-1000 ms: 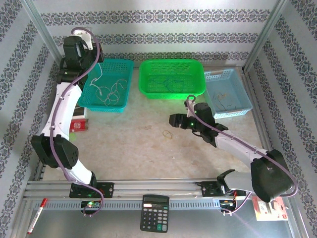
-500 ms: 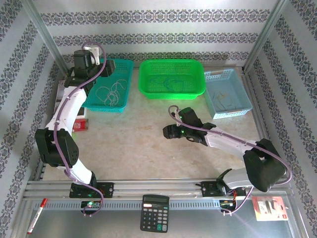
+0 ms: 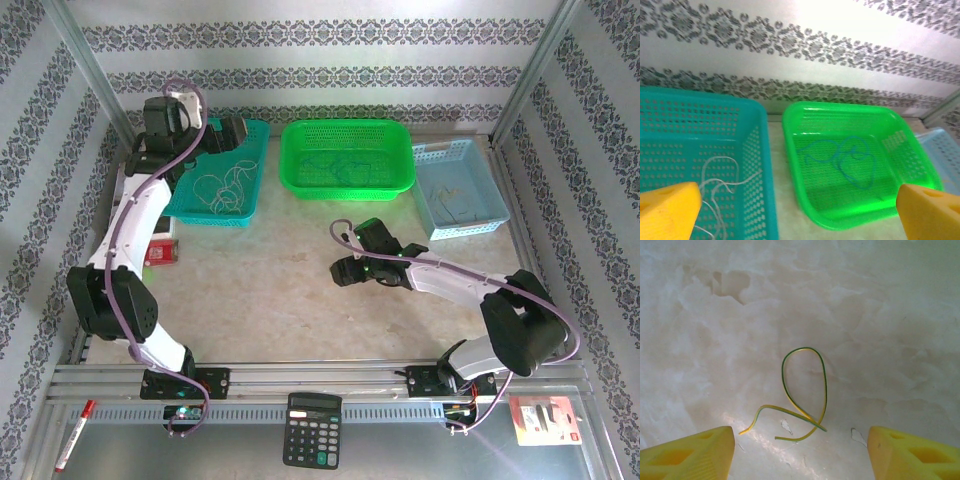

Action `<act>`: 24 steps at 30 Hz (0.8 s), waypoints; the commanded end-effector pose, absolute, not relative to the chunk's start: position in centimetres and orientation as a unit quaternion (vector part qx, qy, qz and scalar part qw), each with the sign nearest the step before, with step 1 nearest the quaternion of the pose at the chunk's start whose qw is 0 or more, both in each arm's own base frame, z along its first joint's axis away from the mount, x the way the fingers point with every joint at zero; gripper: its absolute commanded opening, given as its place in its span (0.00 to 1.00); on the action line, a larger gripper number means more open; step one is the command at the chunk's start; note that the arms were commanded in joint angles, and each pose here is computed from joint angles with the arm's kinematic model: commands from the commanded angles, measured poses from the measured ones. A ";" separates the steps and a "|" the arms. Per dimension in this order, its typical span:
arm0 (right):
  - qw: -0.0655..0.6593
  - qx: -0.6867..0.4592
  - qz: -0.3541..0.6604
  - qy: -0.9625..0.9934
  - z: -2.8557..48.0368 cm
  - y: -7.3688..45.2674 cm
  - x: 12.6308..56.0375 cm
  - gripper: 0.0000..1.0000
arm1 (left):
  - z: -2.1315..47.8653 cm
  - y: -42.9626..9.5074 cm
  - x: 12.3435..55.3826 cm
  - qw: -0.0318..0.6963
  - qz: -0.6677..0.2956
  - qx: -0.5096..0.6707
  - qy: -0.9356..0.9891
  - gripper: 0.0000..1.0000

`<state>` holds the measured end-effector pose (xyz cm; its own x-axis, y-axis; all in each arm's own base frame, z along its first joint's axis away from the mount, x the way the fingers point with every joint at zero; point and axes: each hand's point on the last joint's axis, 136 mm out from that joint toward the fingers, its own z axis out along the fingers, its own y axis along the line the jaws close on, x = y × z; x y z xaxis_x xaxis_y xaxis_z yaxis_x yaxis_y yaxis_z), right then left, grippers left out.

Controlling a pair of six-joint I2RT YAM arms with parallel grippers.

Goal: Untangle the cables

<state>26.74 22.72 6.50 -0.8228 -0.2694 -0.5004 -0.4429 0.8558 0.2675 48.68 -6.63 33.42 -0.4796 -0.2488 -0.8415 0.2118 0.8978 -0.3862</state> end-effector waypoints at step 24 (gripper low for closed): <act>0.182 -0.263 0.229 0.919 6.3 26.3 27.5 0.00 | 29.9 -16.0 40.1 0.439 -0.344 0.009 0.830 1.00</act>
